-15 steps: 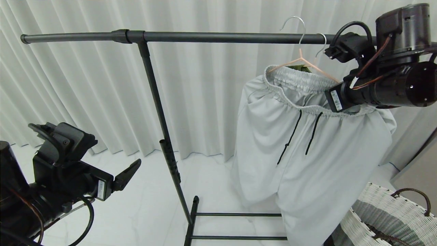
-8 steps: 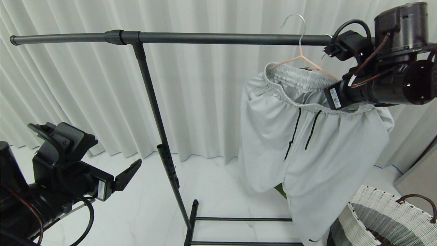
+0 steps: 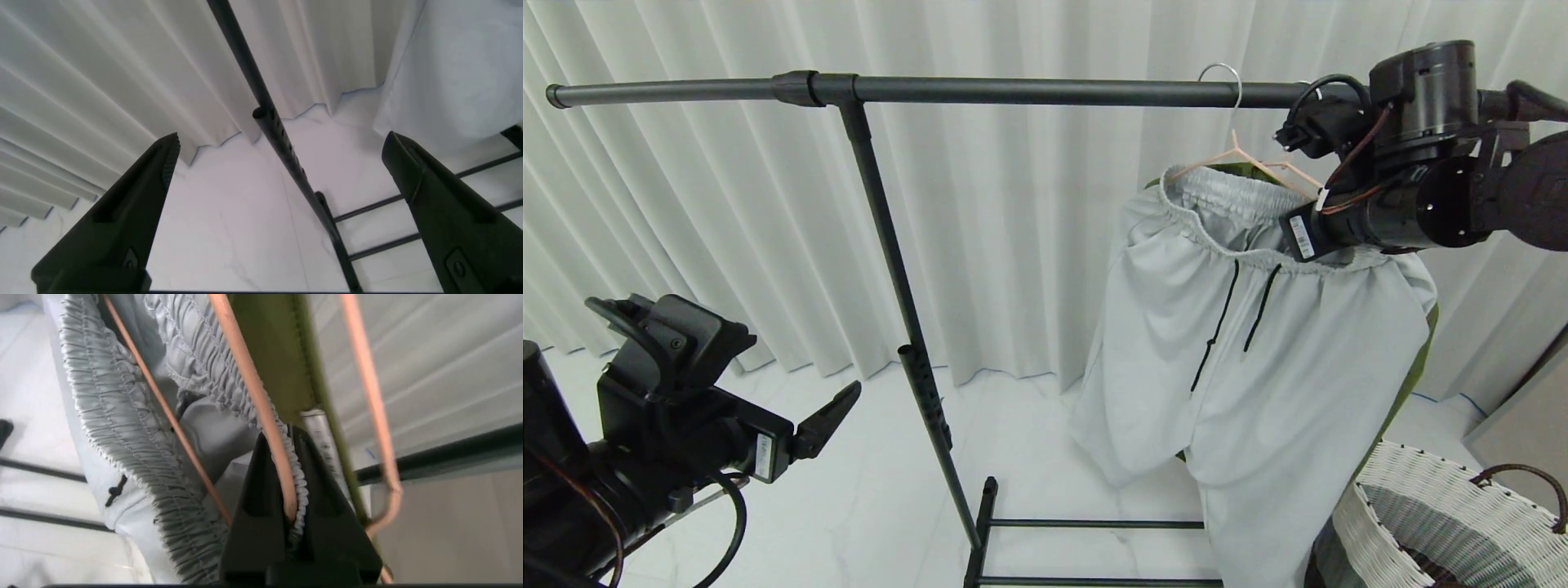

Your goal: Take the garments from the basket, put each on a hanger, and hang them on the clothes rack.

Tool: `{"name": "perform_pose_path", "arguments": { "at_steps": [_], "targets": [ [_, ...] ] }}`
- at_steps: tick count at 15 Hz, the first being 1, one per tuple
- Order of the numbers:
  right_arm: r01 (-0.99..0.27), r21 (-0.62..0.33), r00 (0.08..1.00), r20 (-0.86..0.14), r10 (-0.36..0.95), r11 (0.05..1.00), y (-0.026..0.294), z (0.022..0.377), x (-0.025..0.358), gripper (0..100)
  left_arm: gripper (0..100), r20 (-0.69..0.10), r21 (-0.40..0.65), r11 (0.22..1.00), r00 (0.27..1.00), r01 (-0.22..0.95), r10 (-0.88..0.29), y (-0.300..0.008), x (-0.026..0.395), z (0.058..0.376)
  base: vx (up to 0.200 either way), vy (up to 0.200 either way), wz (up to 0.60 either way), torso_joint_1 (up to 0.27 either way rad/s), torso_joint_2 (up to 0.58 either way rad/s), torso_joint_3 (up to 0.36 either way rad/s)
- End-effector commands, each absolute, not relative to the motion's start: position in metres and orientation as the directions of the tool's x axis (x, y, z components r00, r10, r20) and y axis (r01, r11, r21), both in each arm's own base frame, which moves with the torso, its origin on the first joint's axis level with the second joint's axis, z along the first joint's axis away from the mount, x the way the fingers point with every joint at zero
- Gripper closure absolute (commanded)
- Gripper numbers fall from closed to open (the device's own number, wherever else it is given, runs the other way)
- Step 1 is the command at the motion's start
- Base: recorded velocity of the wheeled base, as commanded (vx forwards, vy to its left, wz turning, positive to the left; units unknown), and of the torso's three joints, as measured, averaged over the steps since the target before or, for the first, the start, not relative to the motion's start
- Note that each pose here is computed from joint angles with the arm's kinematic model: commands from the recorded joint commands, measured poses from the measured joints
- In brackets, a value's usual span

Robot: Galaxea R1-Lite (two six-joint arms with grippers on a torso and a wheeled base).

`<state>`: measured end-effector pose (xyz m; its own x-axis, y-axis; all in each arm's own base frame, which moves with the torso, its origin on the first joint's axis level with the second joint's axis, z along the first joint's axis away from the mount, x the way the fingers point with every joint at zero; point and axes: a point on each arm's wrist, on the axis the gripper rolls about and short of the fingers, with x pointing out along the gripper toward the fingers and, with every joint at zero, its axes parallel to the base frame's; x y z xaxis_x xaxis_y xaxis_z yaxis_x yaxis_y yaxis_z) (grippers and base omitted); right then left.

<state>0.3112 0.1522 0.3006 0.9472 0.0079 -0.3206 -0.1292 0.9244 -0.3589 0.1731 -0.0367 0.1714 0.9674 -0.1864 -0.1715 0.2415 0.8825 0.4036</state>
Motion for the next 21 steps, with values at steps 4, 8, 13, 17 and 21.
{"name": "perform_pose_path", "arguments": {
  "at_steps": [4, 8, 13, 17, 21],
  "targets": [
    [-0.138, -0.363, 0.941, -0.339, 0.008, 0.922, 0.156, 0.293, 0.317, 100, 0, -0.172, 0.403, 0.883, 0.967, 0.241, -0.186, -0.037, 0.173, 0.171, 0.000, 0.000, 0.00, 0.000, 0.00, 0.000],
    [-0.137, -0.332, 0.943, -0.333, 0.020, 0.933, 0.158, 0.296, 0.310, 0, 0, -0.172, 0.403, 0.883, 0.968, 0.240, -0.184, -0.036, 0.173, 0.171, 0.000, 0.000, 0.00, 0.000, 0.00, 0.000],
    [-0.178, -0.207, 0.958, -0.258, 0.121, 0.962, 0.152, 0.329, 0.247, 0, 0, -0.160, 0.399, 0.899, 0.979, 0.180, -0.125, -0.026, 0.175, 0.174, 0.000, 0.000, 0.00, 0.000, 0.00, 0.000],
    [-0.173, -0.182, 0.970, -0.201, 0.136, 0.968, 0.120, 0.344, 0.198, 0, 0, -0.156, 0.399, 0.908, 0.985, 0.127, -0.069, -0.016, 0.176, 0.175, 0.000, 0.000, 0.00, 0.000, 0.00, 0.000],
    [-0.162, -0.176, 0.974, -0.185, 0.129, 0.971, 0.097, 0.340, 0.165, 0, 0, -0.153, 0.400, 0.912, 0.988, 0.097, -0.038, -0.010, 0.175, 0.175, -0.050, 0.000, 0.00, 0.001, 0.00, 0.001]
  ]
}}
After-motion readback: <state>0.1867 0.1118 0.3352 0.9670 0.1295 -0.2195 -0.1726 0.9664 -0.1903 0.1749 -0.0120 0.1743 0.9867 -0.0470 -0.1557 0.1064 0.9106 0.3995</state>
